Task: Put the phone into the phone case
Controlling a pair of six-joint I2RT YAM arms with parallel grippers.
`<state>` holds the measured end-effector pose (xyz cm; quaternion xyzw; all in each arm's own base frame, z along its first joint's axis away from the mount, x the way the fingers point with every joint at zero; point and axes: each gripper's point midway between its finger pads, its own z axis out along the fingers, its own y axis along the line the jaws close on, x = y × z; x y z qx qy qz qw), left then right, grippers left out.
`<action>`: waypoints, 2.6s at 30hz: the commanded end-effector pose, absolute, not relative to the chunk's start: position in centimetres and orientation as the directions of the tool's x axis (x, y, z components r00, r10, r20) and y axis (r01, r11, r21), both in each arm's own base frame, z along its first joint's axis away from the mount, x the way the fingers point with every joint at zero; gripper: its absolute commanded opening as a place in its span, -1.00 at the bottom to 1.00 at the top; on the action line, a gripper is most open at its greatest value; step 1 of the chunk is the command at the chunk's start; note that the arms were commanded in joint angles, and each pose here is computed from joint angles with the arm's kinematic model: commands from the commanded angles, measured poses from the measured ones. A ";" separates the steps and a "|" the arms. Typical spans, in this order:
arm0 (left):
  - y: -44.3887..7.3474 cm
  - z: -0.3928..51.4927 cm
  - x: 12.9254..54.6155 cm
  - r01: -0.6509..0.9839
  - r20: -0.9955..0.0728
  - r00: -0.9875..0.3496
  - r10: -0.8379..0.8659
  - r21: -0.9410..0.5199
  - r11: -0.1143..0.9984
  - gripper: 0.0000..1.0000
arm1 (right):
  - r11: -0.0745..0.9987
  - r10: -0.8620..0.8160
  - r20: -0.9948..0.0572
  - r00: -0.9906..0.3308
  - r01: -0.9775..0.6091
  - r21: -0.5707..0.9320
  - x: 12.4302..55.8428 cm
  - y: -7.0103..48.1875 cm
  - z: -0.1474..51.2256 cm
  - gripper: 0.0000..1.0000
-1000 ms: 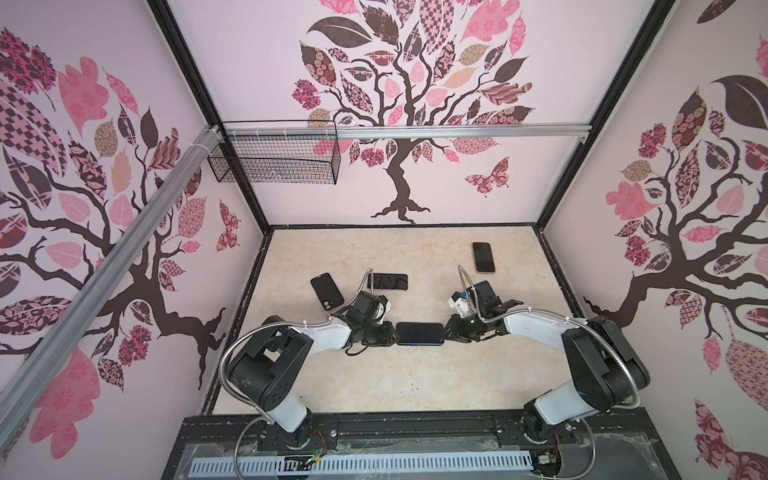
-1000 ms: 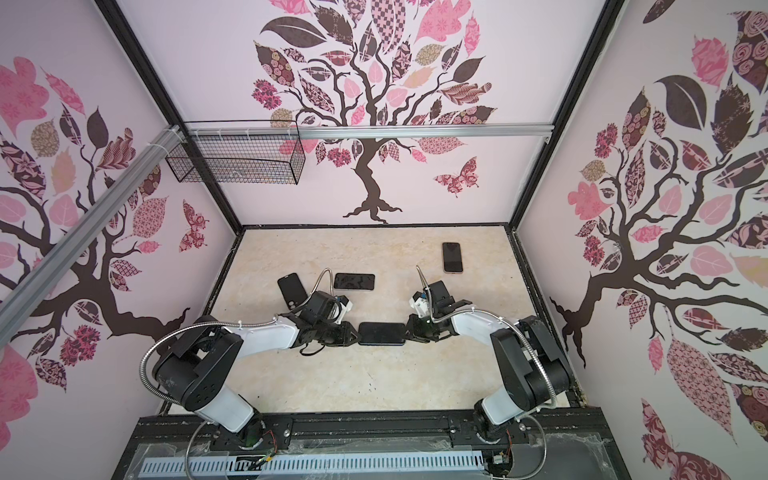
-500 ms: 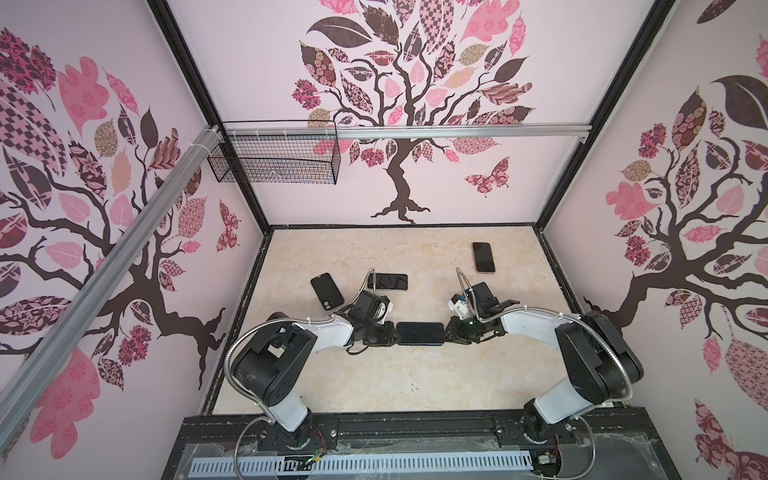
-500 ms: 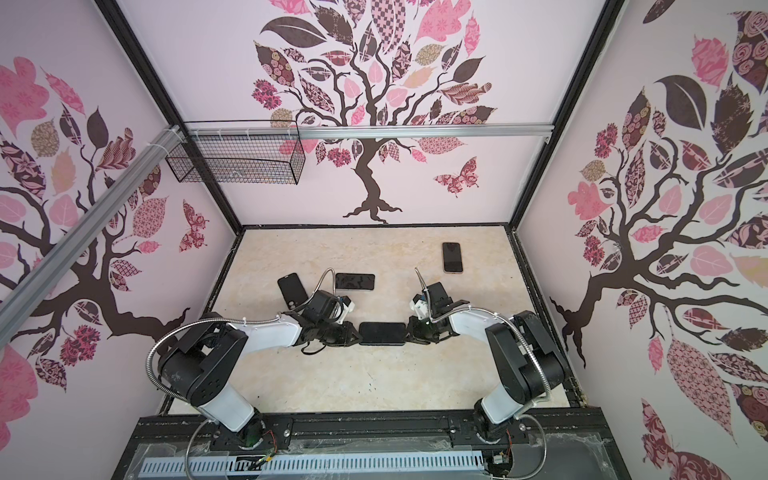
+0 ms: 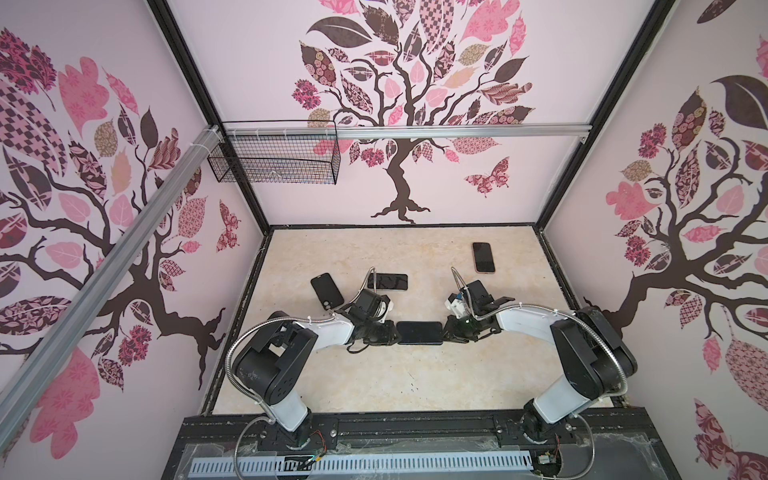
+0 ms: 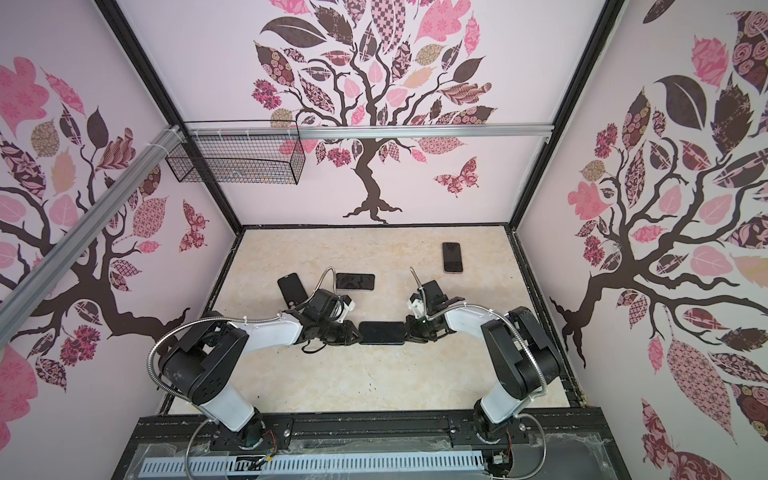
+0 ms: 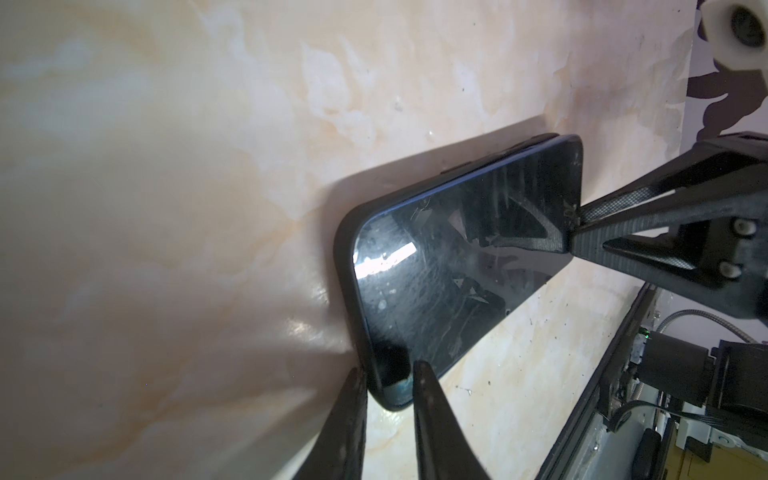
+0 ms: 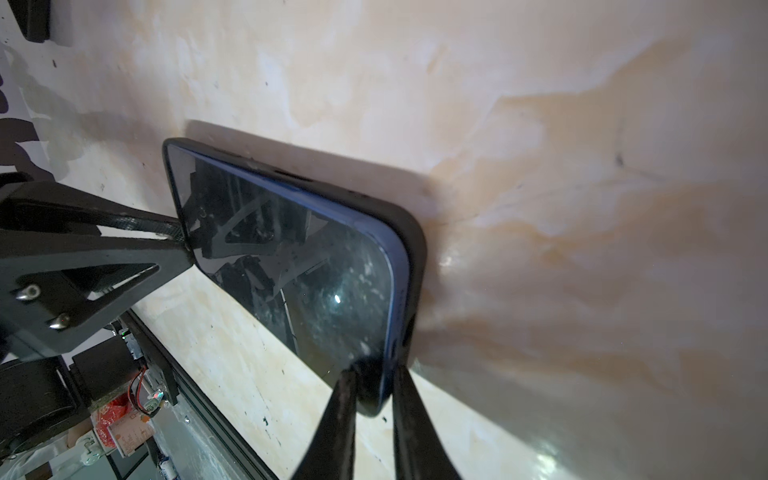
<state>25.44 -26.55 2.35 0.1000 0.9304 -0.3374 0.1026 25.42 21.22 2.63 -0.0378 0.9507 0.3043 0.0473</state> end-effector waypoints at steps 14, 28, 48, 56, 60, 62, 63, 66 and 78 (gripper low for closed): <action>-26.1 3.1 25.5 0.265 -0.281 -0.952 0.121 -0.559 0.786 -0.36 | 0.822 -0.076 -0.265 -0.961 -0.211 0.529 26.8 22.4 5.0 -0.55; -25.0 4.4 27.0 0.284 -0.332 -0.934 0.132 -0.463 0.840 -0.19 | 0.855 -0.085 -0.270 -0.959 -0.210 0.475 26.4 21.2 4.9 -0.58; -26.1 3.0 27.3 0.250 -0.256 -0.957 0.138 -0.481 0.840 -0.44 | 0.850 -0.104 -0.233 -0.967 -0.208 0.484 25.5 21.2 3.4 -0.64; -25.9 2.7 27.0 0.245 -0.248 -0.959 0.137 -0.481 0.842 -0.49 | 0.850 -0.106 -0.206 -0.973 -0.196 0.489 25.2 21.2 2.7 -0.67; -25.9 2.7 27.0 0.244 -0.248 -0.959 0.136 -0.481 0.842 -0.51 | 0.853 -0.119 -0.192 -0.974 -0.199 0.482 24.8 21.1 2.5 -0.67; -25.8 2.6 27.0 0.243 -0.245 -0.960 0.137 -0.480 0.843 -0.52 | 0.855 -0.124 -0.184 -0.975 -0.199 0.479 24.7 21.0 2.4 -0.67; -25.9 2.7 27.0 0.244 -0.247 -0.959 0.137 -0.481 0.842 -0.52 | 0.854 -0.125 -0.181 -0.975 -0.199 0.480 24.6 21.0 2.3 -0.67; -25.9 2.6 26.9 0.244 -0.246 -0.959 0.137 -0.481 0.842 -0.53 | 0.852 -0.132 -0.165 -0.977 -0.197 0.485 24.4 21.1 2.0 -0.67; -25.9 2.4 26.9 0.242 -0.244 -0.960 0.136 -0.483 0.842 -0.56 | 0.858 -0.144 -0.137 -0.980 -0.193 0.475 24.1 21.3 1.0 -0.72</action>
